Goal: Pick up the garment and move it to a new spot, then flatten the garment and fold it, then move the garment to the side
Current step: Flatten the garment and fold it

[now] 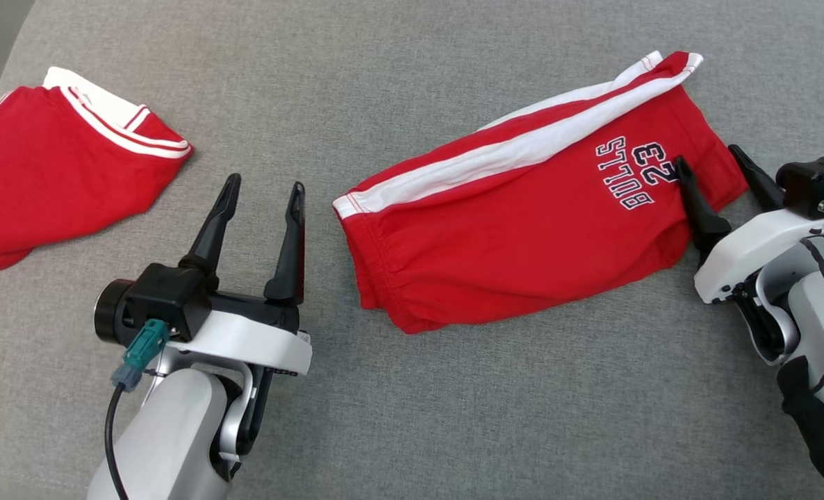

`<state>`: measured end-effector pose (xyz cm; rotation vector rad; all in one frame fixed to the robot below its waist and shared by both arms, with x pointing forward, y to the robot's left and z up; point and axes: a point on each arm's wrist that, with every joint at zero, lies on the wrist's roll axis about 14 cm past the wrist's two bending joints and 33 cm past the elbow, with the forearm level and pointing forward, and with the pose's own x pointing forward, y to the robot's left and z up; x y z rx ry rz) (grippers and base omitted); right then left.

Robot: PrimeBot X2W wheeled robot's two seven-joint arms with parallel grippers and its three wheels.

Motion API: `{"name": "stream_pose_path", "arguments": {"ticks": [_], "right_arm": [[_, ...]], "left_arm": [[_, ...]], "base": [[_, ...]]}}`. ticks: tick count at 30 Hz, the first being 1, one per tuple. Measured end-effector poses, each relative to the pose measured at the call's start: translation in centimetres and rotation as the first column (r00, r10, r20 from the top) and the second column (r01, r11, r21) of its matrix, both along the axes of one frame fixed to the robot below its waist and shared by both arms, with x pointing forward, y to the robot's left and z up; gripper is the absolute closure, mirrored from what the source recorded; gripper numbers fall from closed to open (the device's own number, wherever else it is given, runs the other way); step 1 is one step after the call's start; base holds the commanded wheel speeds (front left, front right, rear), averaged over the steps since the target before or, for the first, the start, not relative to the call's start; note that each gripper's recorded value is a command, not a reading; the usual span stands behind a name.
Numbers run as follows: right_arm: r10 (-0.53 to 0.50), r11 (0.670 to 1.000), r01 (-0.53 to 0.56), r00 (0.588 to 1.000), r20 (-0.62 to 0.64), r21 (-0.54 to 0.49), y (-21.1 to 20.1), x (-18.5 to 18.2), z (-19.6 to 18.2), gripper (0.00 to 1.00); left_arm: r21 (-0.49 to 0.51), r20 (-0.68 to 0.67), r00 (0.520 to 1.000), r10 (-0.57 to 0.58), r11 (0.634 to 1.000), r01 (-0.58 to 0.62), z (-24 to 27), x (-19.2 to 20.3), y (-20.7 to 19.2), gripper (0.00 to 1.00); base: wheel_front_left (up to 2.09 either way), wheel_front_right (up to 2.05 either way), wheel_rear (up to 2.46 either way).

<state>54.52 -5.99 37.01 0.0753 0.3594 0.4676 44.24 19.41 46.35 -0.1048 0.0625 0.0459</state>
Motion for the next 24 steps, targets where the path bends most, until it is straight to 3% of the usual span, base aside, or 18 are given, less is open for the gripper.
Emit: {"name": "stream_pose_path", "arguments": {"ticks": [2, 3, 4, 5, 14, 24], "right_arm": [[-0.012, 1.0, 0.012, 1.0, -0.025, 0.001, -0.3, -0.2, -0.5, 0.03], [-0.019, 1.0, 0.019, 0.999, -0.03, 0.007, -0.4, -0.1, -0.5, 0.36], [-0.023, 1.0, 0.023, 0.999, -0.038, 0.01, -0.4, -0.2, -0.6, 0.89], [-0.023, 1.0, 0.023, 0.999, -0.048, 0.011, -0.4, -0.5, -0.7, 1.0], [-0.076, 0.991, 0.082, 0.995, -0.058, 0.107, -1.2, -2.3, 0.4, 1.0], [-0.239, 0.95, 0.249, 0.968, -0.073, 0.187, -6.4, -7.5, 0.9, 1.0]], "left_arm": [[-0.004, 0.004, 1.0, -0.011, 1.0, 0.011, 0.0, 0.2, -0.3, 0.0], [-0.002, 0.004, 1.0, -0.013, 1.0, 0.013, 0.0, 0.3, -0.3, 0.0], [-0.002, 0.005, 1.0, -0.016, 1.0, 0.016, 0.0, 0.4, -0.4, 0.0], [-0.001, 0.006, 1.0, -0.02, 1.0, 0.02, 0.0, 0.5, -0.5, 0.0], [-0.001, 0.031, 0.997, -0.065, 0.998, 0.065, 0.8, 0.9, -1.7, 0.0], [0.014, 0.035, 0.992, -0.12, 0.993, 0.12, 1.7, 0.5, -3.0, 0.0]], "base": [[0.0, 0.0, 0.0], [0.0, 0.0, 0.0], [0.0, 0.0, 0.0], [0.0, 0.0, 0.0], [0.0, 0.0, 0.0], [0.0, 0.0, 0.0]]}}
